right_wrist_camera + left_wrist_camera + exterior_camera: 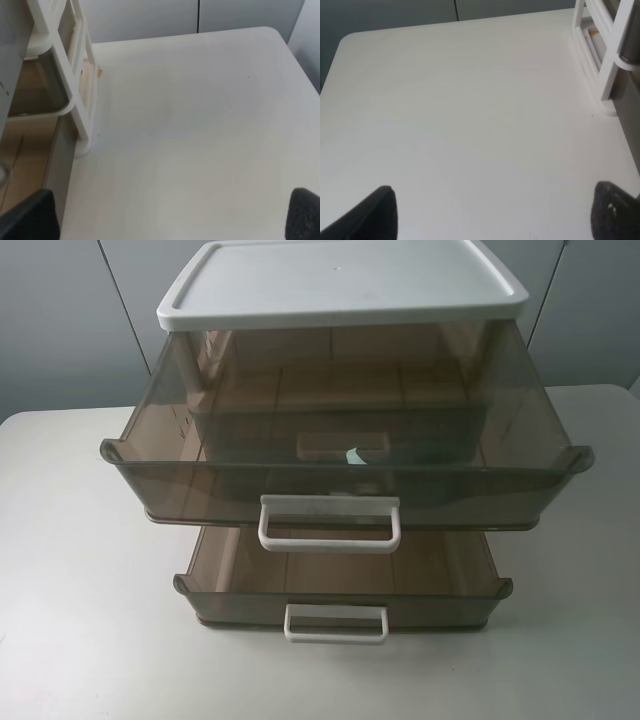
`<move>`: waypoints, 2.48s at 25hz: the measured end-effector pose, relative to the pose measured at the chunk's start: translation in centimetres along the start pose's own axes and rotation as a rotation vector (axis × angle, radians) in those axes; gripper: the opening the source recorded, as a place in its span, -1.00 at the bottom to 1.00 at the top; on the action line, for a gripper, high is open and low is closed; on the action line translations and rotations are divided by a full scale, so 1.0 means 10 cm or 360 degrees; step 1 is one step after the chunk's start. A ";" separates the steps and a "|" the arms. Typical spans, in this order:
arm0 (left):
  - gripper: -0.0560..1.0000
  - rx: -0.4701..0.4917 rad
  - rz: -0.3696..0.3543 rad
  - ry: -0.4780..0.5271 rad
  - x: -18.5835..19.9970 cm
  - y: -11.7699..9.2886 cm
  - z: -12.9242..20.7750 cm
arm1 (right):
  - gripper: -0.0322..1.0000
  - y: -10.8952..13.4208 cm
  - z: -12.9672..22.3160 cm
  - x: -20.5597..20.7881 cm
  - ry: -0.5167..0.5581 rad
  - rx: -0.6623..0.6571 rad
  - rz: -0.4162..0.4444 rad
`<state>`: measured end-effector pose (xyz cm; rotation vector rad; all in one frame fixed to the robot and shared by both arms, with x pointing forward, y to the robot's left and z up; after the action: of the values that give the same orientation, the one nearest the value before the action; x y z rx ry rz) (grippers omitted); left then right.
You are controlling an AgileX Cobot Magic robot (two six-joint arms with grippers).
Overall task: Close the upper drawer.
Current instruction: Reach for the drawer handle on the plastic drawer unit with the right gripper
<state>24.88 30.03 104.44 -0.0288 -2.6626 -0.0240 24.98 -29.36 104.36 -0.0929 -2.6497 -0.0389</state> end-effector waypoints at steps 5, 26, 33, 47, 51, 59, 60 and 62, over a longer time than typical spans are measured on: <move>0.51 0.0000 0.0000 0.0000 0.00 0.00 0.00 | 0.39 0.00 0.00 0.00 0.0000 0.0000 0.0000; 0.51 0.0003 0.0000 0.0000 0.00 0.00 0.00 | 0.39 0.00 0.00 0.00 0.0000 0.0000 0.0000; 0.51 0.0003 0.0000 0.0000 0.00 0.00 0.00 | 0.39 0.00 0.00 0.00 0.0000 0.0000 0.0000; 0.51 0.0003 0.0000 0.0000 0.00 0.00 0.00 | 0.39 0.01 0.00 0.00 -0.0001 -0.0008 -0.0016; 0.51 0.0003 0.0000 0.0000 0.00 0.00 0.00 | 0.39 0.04 -0.01 0.00 -0.0008 -0.0027 -0.0052; 0.51 0.0003 0.0000 0.0000 0.00 0.00 0.00 | 0.39 0.05 -0.62 0.11 -0.0040 0.0061 -0.0078; 0.51 0.0003 0.0000 0.0000 0.00 0.00 0.00 | 0.39 0.06 -0.75 0.10 -0.0035 0.0104 -0.0096; 0.51 0.0003 0.0000 0.0000 0.00 0.00 0.00 | 0.39 0.10 -1.00 0.07 -0.0025 0.0166 -0.0159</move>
<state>24.88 30.03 104.44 -0.0282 -2.6626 -0.0214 29.14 -28.80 113.48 0.0737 -2.6643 0.0673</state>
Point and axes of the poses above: a point on each arm's last joint axis where the gripper is mounted, x pointing back along that axis away from the gripper, y along the wrist's bending axis when the last joint is at zero, z = x × y, the point moved 2 cm from there along -x, pointing out along that axis toward the gripper, and after that the axes turned 2 degrees about x, right-handed, at the moved point
